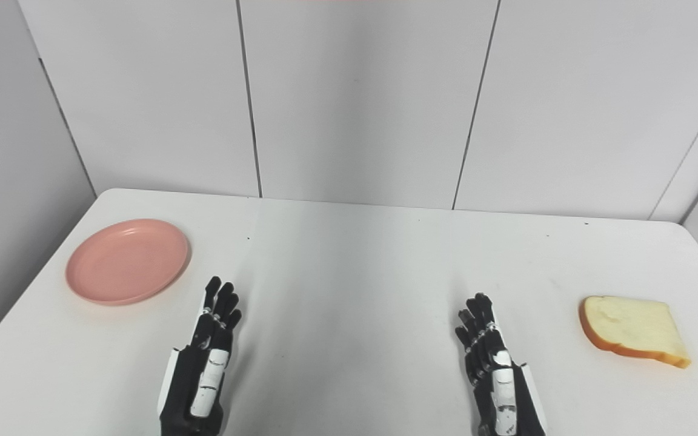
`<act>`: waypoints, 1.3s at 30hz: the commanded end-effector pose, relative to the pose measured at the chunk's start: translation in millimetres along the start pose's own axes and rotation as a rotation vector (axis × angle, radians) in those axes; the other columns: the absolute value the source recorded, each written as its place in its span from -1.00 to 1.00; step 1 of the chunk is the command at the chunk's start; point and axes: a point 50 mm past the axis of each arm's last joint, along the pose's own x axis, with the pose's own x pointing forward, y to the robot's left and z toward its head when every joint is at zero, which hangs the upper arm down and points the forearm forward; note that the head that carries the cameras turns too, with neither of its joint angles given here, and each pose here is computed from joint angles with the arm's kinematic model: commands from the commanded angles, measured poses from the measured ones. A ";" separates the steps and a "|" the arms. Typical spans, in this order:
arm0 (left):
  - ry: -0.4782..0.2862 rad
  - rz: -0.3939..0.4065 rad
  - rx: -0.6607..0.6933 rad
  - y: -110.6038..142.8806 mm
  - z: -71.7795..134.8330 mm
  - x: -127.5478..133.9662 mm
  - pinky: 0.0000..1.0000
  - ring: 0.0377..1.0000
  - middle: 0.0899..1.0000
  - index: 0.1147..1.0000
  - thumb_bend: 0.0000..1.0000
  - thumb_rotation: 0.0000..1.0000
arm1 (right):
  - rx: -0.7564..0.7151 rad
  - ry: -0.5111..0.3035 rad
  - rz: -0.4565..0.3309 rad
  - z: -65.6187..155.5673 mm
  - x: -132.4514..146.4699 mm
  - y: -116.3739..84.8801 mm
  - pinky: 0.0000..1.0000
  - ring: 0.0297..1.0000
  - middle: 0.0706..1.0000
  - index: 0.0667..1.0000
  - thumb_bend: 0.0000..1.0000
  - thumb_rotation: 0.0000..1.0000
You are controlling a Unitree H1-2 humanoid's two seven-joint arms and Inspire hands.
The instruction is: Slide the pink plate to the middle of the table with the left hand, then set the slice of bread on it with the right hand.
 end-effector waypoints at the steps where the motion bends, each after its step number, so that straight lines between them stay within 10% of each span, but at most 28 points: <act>1: -0.057 0.012 -0.049 -3.8 11.2 25.5 0.90 0.95 1.00 1.00 0.64 0.49 | 0.033 0.199 -0.082 -55.4 -42.7 -14.4 1.00 1.00 1.00 1.00 0.49 1.00; 24: -0.362 0.097 0.129 59.8 123.9 130.5 0.77 0.79 0.80 0.68 0.87 0.61 | 0.037 0.204 -0.080 -57.0 -43.8 -12.1 1.00 1.00 1.00 1.00 0.48 1.00; 33: -0.394 0.155 0.180 95.7 142.3 148.6 0.74 0.78 0.80 0.77 0.84 0.59 | 0.043 0.209 -0.082 -56.9 -44.6 -10.4 1.00 1.00 1.00 1.00 0.52 1.00; 39: -0.353 0.060 0.223 143.3 169.5 172.1 0.76 0.80 0.75 0.81 0.81 0.70 | 0.043 0.206 -0.077 -57.1 -43.3 -9.1 1.00 1.00 1.00 1.00 0.51 1.00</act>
